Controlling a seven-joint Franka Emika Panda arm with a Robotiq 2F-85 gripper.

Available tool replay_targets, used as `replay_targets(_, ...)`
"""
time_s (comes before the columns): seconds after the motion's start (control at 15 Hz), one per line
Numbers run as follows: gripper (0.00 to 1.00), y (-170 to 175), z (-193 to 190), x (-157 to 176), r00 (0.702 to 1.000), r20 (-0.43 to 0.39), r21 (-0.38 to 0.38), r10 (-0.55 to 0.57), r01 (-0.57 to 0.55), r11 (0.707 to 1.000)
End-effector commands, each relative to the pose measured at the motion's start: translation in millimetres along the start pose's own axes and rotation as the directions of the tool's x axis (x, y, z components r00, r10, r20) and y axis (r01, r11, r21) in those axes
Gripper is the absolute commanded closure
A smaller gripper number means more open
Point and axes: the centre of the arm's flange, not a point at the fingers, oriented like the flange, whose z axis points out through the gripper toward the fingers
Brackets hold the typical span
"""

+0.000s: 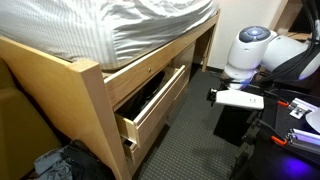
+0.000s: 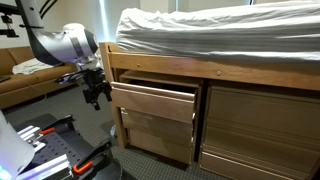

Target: Close the top drawer of the left cabinet

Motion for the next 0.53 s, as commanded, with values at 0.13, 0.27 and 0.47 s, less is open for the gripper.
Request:
replay_targets(0.13, 0.00, -35.5, 47.2, -12.4, 0.995, -0.084, 0.160, 0.052, -0.038, 0.986)
replay_targets(0.27, 0.00, -61.4, 48.6, -18.7, 0.992, -0.082, 0.239, 0.092, -0.070, 0.968)
replay_targets(0.47, 0.00, -80.9, 52.7, -25.3, 0.993, -0.074, 0.291, 0.093, -0.068, 0.954)
